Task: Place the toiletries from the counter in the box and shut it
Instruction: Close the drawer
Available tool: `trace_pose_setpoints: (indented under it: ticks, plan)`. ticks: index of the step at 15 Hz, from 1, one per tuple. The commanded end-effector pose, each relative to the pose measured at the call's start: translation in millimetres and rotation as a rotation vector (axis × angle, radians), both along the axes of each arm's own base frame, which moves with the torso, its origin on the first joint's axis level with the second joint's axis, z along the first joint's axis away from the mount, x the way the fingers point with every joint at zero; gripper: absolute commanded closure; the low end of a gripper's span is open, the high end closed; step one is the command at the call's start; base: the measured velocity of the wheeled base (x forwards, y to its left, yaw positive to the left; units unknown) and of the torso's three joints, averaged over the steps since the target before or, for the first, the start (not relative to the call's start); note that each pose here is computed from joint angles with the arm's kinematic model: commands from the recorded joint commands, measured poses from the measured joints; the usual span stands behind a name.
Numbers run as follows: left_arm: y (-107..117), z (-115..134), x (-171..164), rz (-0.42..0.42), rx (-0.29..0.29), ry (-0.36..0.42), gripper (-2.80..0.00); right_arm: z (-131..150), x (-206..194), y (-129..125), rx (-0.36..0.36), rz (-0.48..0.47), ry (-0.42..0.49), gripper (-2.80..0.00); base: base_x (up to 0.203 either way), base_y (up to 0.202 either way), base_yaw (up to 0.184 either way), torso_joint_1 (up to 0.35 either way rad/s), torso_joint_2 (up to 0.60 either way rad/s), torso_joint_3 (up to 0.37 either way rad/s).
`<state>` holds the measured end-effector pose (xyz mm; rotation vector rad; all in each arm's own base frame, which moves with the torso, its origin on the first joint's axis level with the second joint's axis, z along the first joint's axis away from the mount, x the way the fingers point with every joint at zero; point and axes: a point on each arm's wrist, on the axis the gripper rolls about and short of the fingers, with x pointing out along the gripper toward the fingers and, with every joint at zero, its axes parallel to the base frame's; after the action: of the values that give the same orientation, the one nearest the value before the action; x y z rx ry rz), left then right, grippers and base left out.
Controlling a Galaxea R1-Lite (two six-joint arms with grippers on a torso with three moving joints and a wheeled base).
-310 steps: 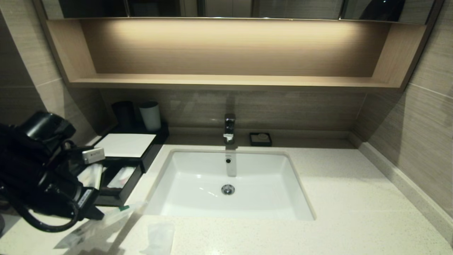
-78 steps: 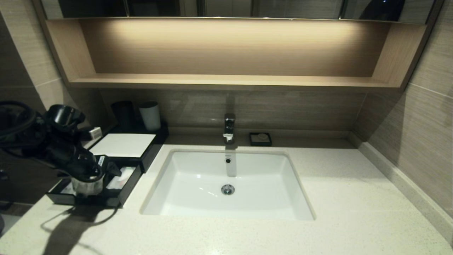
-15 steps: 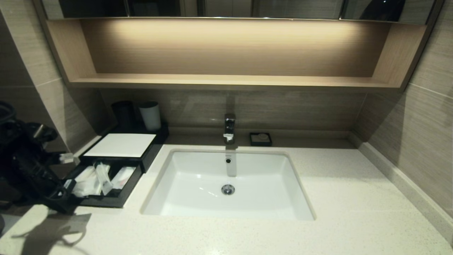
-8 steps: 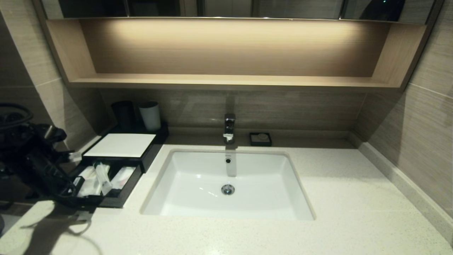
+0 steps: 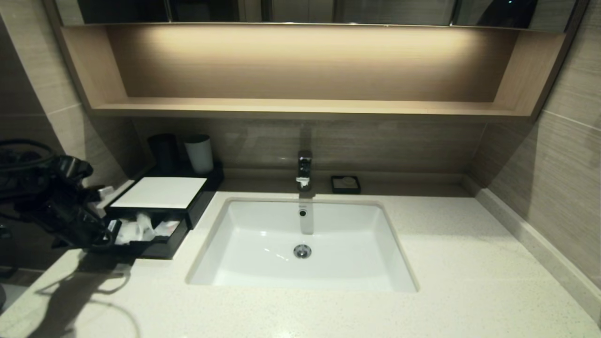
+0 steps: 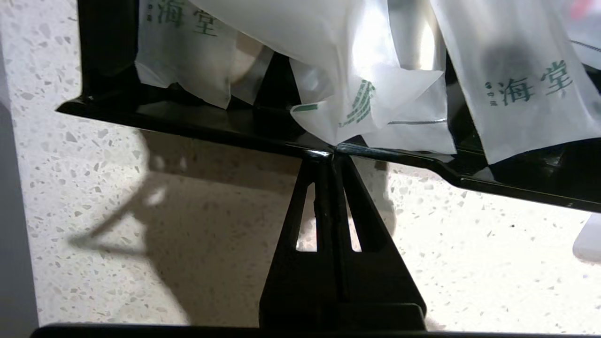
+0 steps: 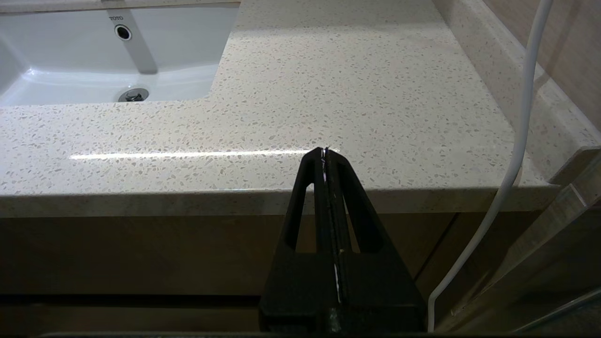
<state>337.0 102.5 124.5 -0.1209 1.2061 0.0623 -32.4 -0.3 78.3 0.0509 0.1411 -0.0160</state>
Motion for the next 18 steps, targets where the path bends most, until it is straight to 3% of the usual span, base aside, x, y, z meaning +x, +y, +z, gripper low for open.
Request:
trace_pose_setpoints:
  ticks: [1,4,6,13,18]
  plan:
    - [1.4,4.0,3.9,-0.001,0.007,-0.028,0.00,-0.1,0.0,0.0,0.000,0.000,0.001,0.00,0.000,0.000,0.000,0.000,0.00,0.000]
    - [2.7,6.2,11.7,0.007,0.006,-0.102,0.00,-0.1,0.0,0.0,0.000,0.000,0.001,0.00,0.000,0.000,0.000,0.000,0.00,0.000]
    - [3.3,4.9,18.8,0.002,-0.035,-0.161,0.00,-0.1,0.0,0.0,0.000,-0.001,0.001,0.00,0.000,0.000,0.000,0.000,0.00,0.000]
    - [-0.7,-6.0,37.3,0.014,-0.055,-0.225,0.00,-0.1,0.0,0.0,0.000,0.000,0.001,0.00,0.000,0.000,0.000,0.000,0.00,0.000]
    - [-1.0,0.8,26.6,-0.001,-0.048,-0.222,0.00,-0.1,0.0,0.0,0.000,0.000,0.001,0.00,0.000,0.000,0.000,0.000,0.00,0.000]
